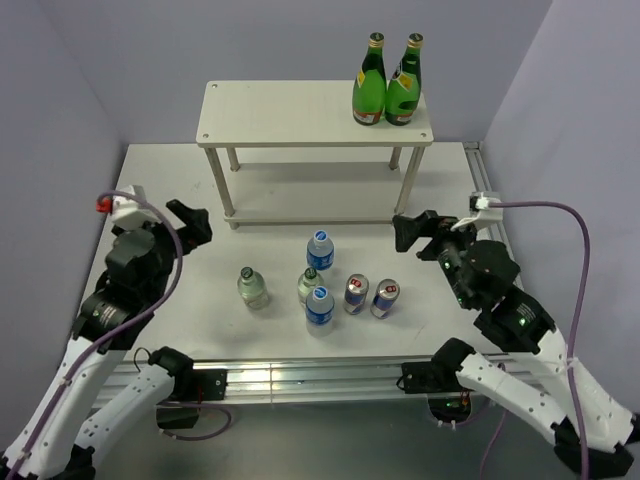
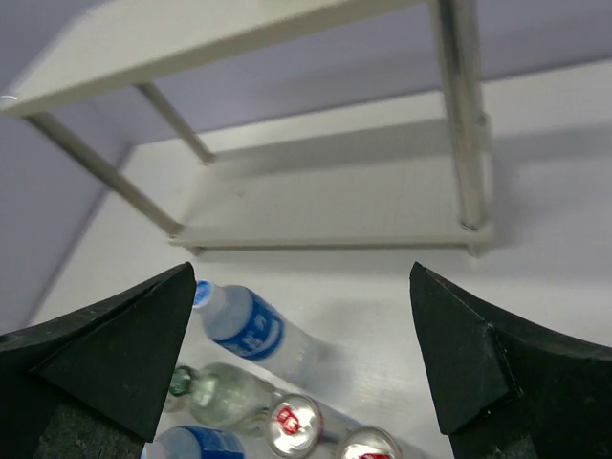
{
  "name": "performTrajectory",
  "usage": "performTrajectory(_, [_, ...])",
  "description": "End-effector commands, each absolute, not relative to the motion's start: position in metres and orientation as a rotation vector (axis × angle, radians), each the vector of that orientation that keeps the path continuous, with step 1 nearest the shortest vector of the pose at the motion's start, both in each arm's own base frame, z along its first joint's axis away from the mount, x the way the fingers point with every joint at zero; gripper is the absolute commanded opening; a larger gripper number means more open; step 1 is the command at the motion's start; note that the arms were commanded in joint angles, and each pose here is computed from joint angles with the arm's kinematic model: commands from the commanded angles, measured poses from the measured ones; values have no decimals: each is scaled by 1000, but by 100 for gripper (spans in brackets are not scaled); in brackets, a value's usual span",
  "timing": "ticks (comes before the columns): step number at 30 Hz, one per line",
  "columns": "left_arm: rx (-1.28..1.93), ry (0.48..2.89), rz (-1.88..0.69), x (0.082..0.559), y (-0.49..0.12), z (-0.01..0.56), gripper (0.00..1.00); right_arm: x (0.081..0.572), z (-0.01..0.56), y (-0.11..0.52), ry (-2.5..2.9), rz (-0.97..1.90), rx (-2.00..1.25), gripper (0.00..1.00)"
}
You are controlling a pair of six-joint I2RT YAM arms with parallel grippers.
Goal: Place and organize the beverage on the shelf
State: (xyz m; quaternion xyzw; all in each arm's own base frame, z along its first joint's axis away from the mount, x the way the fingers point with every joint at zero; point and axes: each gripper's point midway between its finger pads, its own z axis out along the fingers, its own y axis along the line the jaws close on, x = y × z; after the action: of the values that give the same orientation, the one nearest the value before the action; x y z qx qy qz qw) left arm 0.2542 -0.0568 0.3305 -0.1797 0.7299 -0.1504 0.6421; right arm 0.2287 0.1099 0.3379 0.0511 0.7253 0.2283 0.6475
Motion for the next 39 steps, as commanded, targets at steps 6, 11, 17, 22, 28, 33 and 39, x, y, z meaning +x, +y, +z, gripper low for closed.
performTrajectory(6, [-465,1758,-134,253,-78,293,97,222,308,110,1748,-50,173,100])
performTrajectory(11, [-306,1739,-83,220,-133,280,99,211,303,137,1734,204,102,100])
performTrajectory(17, [-210,1766,-77,179,-166,245,99,206,278,131,1773,195,90,100])
performTrajectory(22, [-189,1782,-65,176,-175,229,99,202,263,129,1801,202,82,100])
performTrajectory(28, [-158,1823,-162,171,-172,203,99,199,259,132,1808,248,73,100])
performTrajectory(33, [-185,1856,-358,176,-186,179,99,200,257,133,1809,241,70,100])
performTrajectory(39, [-147,1889,-337,188,-183,151,99,199,252,136,1813,248,66,100])
